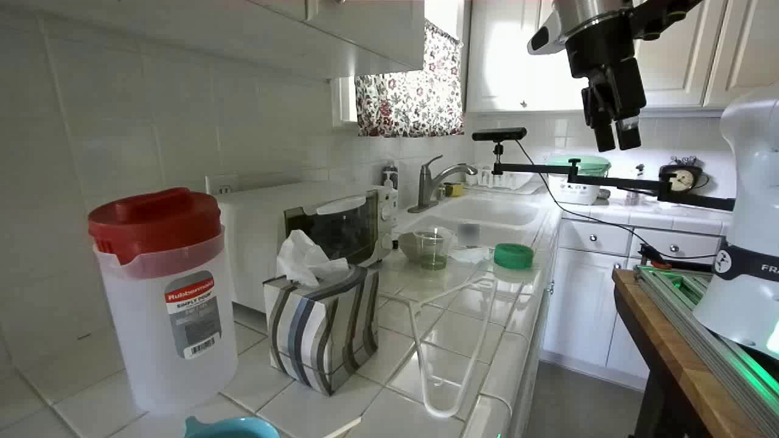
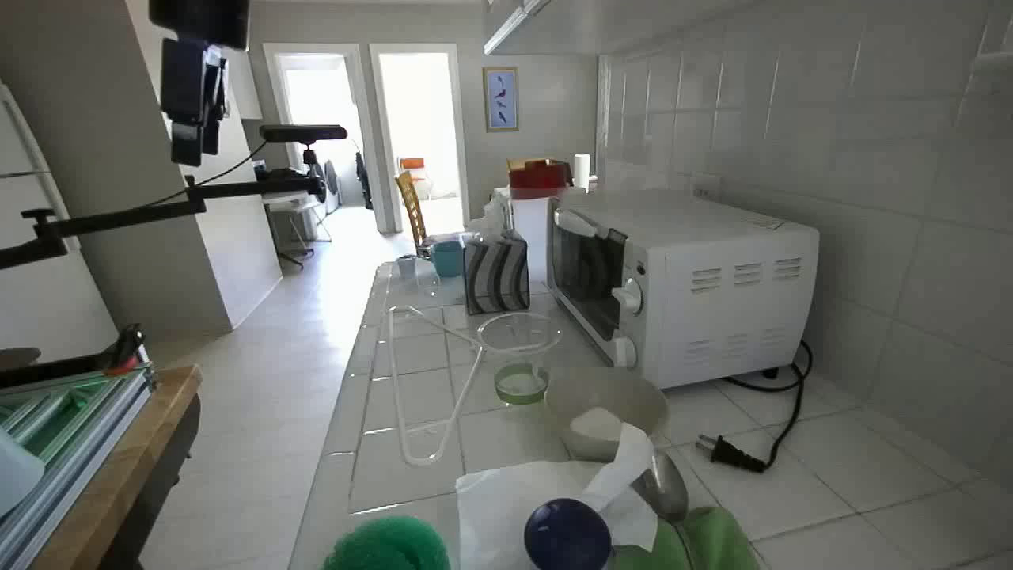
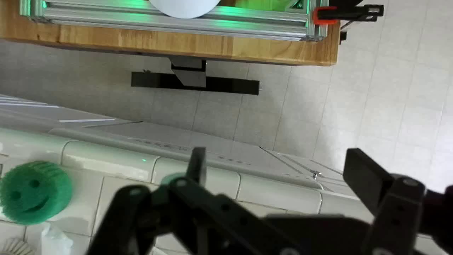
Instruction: Turn the knob on the small oven
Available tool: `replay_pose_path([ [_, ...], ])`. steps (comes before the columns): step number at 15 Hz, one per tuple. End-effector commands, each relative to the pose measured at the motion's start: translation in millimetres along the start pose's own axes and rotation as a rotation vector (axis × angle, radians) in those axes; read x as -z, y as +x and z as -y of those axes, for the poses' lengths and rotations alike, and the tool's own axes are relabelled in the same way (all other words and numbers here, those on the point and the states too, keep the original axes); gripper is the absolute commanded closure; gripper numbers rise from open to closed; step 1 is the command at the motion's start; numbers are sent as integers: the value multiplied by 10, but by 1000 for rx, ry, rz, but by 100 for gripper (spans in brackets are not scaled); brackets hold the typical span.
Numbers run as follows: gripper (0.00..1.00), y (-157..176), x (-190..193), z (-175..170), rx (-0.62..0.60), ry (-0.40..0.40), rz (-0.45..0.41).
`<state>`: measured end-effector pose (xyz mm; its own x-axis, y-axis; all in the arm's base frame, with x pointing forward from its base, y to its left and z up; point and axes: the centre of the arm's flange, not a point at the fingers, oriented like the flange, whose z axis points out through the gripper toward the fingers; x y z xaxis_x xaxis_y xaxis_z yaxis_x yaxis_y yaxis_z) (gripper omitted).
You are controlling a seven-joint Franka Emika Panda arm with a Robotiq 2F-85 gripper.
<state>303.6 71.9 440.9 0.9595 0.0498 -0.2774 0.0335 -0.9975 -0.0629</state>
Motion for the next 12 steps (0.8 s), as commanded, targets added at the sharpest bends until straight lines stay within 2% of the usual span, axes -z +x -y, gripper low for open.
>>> replay_pose_path([
  [1, 0, 0, 0, 0, 0, 0, 0],
  [11, 0, 0, 0, 0, 0, 0, 0],
  [12, 0, -8, 12, -18, -12, -6, -22],
])
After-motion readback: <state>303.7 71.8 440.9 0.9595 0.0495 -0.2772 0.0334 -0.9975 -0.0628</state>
